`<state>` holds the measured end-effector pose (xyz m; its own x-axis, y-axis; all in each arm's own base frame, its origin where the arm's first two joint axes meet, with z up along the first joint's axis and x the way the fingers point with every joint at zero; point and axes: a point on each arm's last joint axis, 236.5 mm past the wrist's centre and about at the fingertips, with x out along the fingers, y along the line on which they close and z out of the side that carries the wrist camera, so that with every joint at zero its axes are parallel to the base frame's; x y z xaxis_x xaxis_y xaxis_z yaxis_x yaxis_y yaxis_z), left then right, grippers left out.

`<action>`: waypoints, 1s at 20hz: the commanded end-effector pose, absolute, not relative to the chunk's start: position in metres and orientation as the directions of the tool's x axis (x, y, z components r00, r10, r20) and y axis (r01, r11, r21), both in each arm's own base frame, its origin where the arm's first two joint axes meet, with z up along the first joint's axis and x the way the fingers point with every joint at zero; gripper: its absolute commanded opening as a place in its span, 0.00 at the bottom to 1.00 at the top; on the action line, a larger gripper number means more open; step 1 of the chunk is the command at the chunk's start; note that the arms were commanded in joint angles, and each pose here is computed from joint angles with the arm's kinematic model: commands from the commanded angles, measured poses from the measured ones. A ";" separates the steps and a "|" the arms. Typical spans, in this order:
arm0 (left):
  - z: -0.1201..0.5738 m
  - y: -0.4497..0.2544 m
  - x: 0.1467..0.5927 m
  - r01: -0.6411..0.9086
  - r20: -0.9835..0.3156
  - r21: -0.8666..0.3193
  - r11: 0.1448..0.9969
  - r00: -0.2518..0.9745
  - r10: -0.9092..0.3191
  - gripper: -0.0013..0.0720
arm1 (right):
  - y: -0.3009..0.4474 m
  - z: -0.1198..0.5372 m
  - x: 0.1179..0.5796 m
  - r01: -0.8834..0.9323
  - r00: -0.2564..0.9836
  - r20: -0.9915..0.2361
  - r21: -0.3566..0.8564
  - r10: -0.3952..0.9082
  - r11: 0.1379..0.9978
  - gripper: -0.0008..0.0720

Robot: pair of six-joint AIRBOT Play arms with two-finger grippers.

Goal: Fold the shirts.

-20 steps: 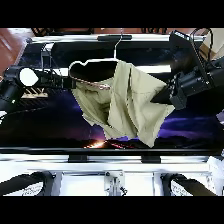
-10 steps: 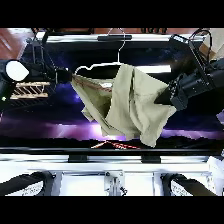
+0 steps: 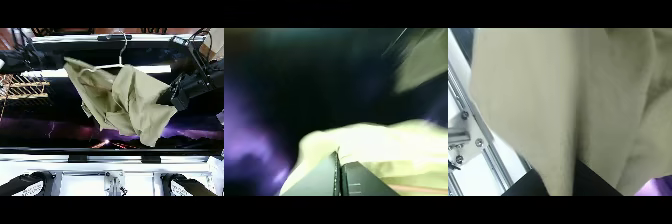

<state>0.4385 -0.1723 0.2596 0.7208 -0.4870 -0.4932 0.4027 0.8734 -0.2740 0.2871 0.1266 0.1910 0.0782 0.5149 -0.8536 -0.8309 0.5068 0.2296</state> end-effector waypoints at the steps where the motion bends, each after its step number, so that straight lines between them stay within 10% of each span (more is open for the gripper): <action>1: 0.335 -0.204 0.415 0.526 -0.301 -0.323 0.787 0.731 -0.613 0.07 | 0.132 0.190 0.285 -0.836 0.073 -0.859 0.224 0.506 0.502 0.07; 6: 0.392 -0.258 0.344 0.717 -0.189 -0.215 0.664 0.636 -0.748 0.07 | 0.153 0.202 0.314 -0.754 0.202 -0.817 0.222 0.540 0.618 0.07; 11: 0.367 -0.256 0.290 0.768 -0.351 -0.169 0.618 0.539 -0.766 0.07 | 0.156 0.243 0.327 -0.730 0.325 -0.764 0.172 0.557 0.661 0.08; 20: 0.309 -0.263 0.322 0.707 -0.478 -0.146 0.692 0.562 -0.675 0.13 | 0.194 0.334 0.288 -0.794 0.391 -0.547 0.207 0.740 0.572 0.08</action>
